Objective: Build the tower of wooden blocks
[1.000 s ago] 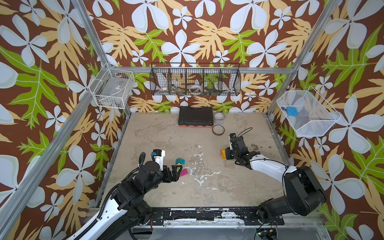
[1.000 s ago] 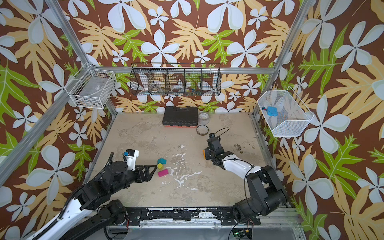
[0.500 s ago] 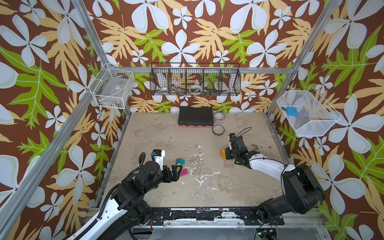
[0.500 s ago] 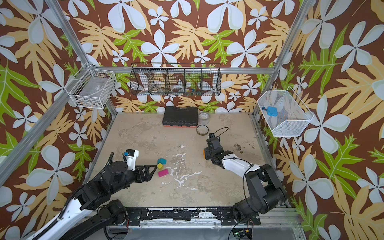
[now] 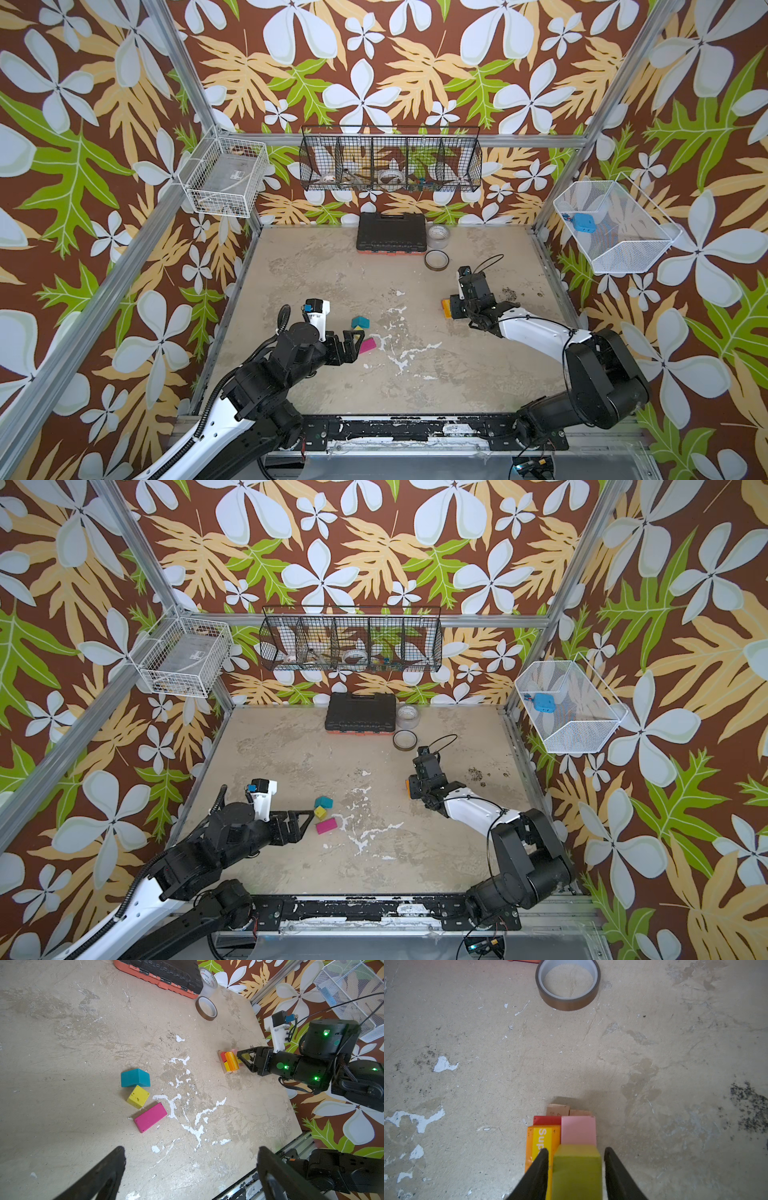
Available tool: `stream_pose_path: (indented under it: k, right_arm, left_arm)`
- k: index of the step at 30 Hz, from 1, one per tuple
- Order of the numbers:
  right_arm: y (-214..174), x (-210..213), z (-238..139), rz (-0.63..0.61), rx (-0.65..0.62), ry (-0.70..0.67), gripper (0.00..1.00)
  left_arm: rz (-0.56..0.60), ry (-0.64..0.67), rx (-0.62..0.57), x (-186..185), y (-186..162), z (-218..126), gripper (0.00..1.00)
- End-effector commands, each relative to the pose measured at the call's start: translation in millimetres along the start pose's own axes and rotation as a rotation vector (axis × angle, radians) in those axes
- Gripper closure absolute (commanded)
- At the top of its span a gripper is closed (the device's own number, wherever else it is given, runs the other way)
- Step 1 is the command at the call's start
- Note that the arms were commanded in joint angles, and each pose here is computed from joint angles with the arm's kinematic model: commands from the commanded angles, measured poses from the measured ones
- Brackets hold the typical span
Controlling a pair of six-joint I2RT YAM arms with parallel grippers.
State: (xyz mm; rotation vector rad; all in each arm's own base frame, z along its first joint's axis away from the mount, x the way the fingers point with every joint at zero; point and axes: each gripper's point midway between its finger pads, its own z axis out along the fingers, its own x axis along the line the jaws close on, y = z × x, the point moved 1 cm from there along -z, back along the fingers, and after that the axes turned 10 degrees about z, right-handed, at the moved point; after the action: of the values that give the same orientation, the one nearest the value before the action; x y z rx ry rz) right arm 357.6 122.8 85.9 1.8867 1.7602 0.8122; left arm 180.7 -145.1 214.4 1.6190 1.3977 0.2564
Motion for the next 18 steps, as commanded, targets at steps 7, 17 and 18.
stream_pose_path:
  k: [7, 17, 18]
  right_arm:
    - [0.5, 0.2, -1.2, 0.004, -0.005, 0.006, 0.55]
    - [1.3, 0.4, -1.9, 0.006, -0.007, 0.006, 0.54]
    - [1.1, -0.3, -1.9, 0.006, -0.007, 0.002, 0.54]
  left_arm:
    - [0.0, 0.0, -0.014, -0.2, 2.5, 0.3, 0.0]
    - [-0.002, -0.001, -0.016, -0.3, 2.9, -0.1, 0.0]
    - [-0.002, -0.002, -0.017, -0.4, 3.0, -0.4, 0.0]
